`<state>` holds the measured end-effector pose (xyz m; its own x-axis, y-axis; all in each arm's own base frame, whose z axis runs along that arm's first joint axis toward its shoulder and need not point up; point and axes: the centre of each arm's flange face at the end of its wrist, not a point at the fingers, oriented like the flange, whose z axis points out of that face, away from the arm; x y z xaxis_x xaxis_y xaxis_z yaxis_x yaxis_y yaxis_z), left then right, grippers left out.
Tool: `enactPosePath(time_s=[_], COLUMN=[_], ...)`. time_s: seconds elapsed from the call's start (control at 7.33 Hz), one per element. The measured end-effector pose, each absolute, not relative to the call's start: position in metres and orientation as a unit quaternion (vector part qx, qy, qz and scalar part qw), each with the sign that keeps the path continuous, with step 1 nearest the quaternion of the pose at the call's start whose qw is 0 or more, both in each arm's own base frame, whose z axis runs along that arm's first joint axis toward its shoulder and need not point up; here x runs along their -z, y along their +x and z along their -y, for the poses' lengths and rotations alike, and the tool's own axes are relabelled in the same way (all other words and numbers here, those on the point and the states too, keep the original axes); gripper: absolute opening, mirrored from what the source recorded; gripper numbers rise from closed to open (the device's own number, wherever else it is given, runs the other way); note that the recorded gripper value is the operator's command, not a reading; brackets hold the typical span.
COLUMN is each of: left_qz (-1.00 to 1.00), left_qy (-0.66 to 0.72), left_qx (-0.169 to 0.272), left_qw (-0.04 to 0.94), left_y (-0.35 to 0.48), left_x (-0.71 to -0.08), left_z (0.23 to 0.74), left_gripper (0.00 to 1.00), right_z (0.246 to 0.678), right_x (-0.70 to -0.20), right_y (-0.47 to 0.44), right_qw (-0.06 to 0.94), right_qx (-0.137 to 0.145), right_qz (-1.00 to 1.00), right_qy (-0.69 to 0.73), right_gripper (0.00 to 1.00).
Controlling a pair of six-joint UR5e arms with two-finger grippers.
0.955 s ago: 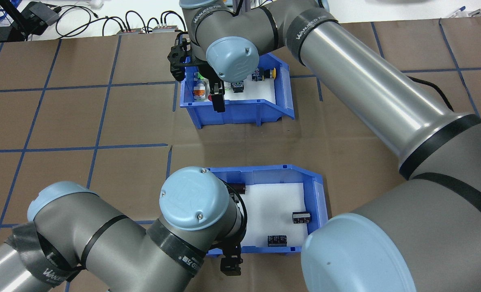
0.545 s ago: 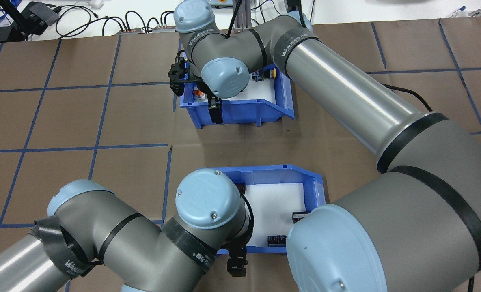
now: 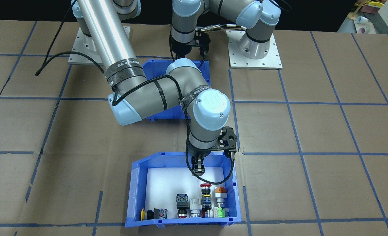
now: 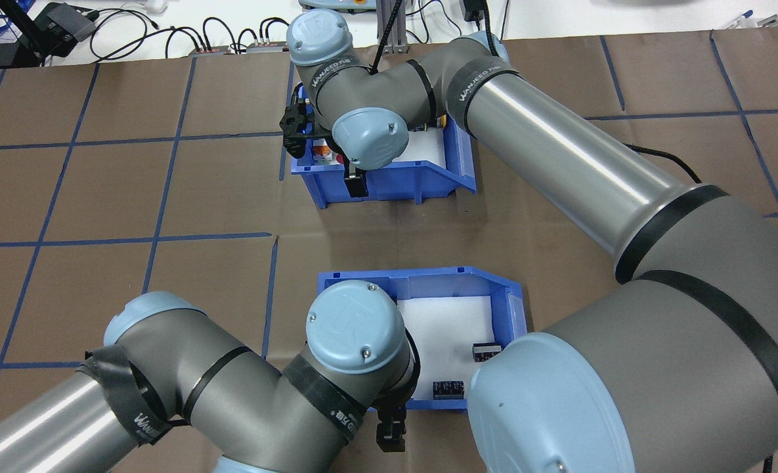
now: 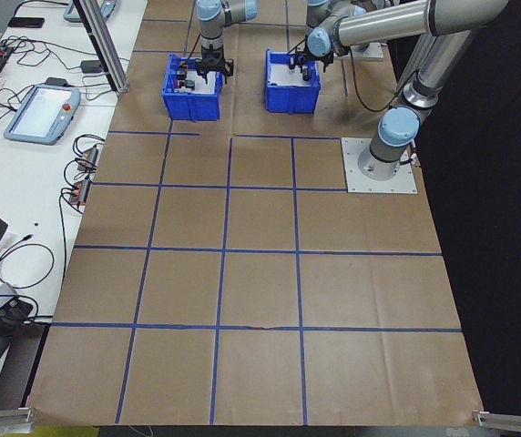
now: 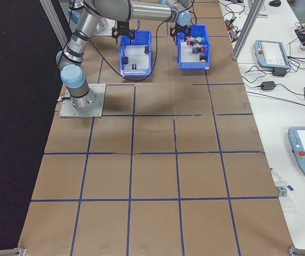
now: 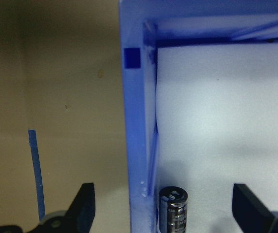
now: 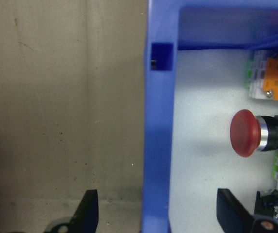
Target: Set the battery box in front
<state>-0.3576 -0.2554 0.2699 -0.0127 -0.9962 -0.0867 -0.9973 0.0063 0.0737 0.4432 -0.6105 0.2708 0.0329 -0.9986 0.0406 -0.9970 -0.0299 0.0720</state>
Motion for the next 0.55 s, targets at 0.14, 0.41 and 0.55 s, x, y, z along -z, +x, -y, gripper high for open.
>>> enactPosePath(time_s=[0.14, 0.41, 0.55], left_qz=[-0.709, -0.709, -0.71], left_qy=[-0.703, -0.703, -0.702], left_qx=[-0.057, -0.056, -0.056], left_qw=[0.005, 0.004, 0.002], left_y=[-0.359, -0.36, -0.36], left_x=[-0.266, -0.264, -0.264], left_z=[0.257, 0.258, 0.258], left_gripper=[0.61, 0.33, 0.18], right_z=[0.61, 0.613, 0.615], right_x=[-0.277, -0.295, -0.308], right_y=[0.442, 0.439, 0.433], right_qw=[0.048, 0.057, 0.061], right_qx=[0.008, -0.004, -0.012], right_qz=[0.695, 0.696, 0.697], right_qy=[0.717, 0.716, 0.715], right_gripper=[0.06, 0.04, 0.04])
